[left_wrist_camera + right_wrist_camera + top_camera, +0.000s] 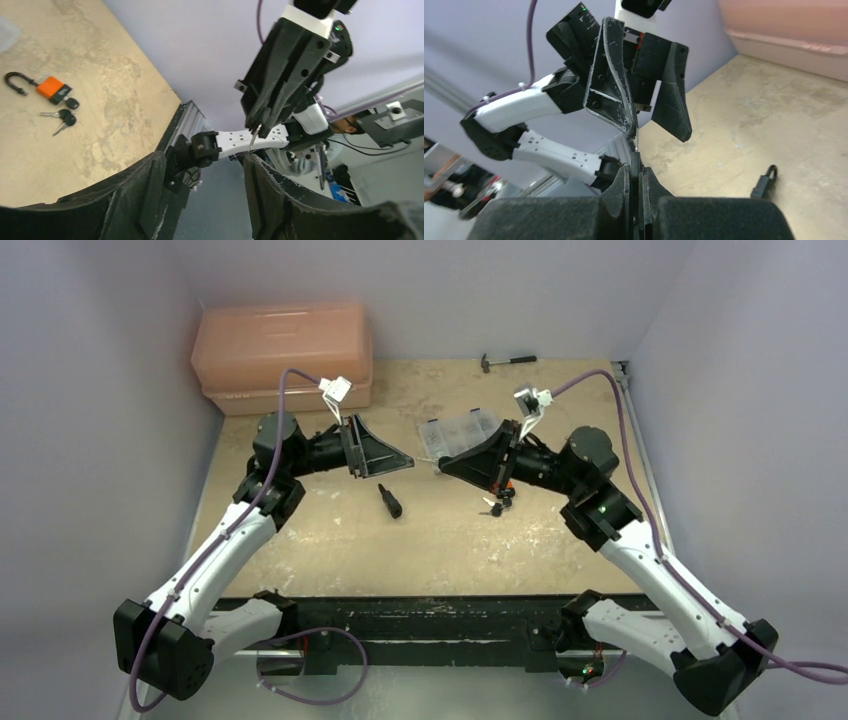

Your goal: Unlock with the key

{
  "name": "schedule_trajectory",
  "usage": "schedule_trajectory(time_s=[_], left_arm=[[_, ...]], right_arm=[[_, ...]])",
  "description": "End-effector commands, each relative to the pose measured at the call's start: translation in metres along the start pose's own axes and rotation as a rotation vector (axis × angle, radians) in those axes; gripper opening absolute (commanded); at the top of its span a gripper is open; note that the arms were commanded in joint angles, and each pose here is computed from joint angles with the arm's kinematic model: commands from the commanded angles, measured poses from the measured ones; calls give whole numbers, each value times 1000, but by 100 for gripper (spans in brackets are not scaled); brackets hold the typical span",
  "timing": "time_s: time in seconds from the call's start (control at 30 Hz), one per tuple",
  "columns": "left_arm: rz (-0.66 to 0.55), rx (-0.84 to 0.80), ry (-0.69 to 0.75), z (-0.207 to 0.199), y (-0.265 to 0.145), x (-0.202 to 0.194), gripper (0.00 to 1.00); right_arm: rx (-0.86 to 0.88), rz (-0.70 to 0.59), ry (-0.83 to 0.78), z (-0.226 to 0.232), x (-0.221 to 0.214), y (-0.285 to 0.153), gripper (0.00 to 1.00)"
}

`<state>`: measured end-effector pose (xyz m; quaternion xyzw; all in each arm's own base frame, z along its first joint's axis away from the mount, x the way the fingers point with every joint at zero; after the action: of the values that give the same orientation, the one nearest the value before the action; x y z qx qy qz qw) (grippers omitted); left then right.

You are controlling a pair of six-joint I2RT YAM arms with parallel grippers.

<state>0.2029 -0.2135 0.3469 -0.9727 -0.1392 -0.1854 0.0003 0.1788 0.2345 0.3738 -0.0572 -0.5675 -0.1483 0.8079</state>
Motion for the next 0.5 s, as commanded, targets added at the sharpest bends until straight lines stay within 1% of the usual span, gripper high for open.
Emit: schedule_trajectory(time_s=[0.0,0.1,0.27,0.37,0.47], left_arm=[[-36,125,89,6,-3,8,63],[-78,271,79,25,-8,11,63],[-250,523,12,64,-24,19,63],[-300,671,-30,85,-33,21,63],[-347,832,-44,105,-43,24,61]], right_arm=[[-142,-45,-71,-10,-3,-15,0],[-196,-51,-79,-14,-10,-22,0],[-277,-59,-92,-19,-16,-34,0],[-355,-42,-97,-28,-20,-39,0],[-417,-26,-104,-33,-24,-45,0]])
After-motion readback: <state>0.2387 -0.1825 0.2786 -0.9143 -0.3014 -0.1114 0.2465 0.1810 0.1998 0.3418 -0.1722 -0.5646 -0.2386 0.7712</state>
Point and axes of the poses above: each gripper's point midway between its finger pads, its own y axis out along the fingers, its own z axis along the line the jaws close on, x = y × z, the point moved 5 cm from there along -y, back along the fingers, and after that the axes turned 14 degrees about -y, right-handed, at the moved point
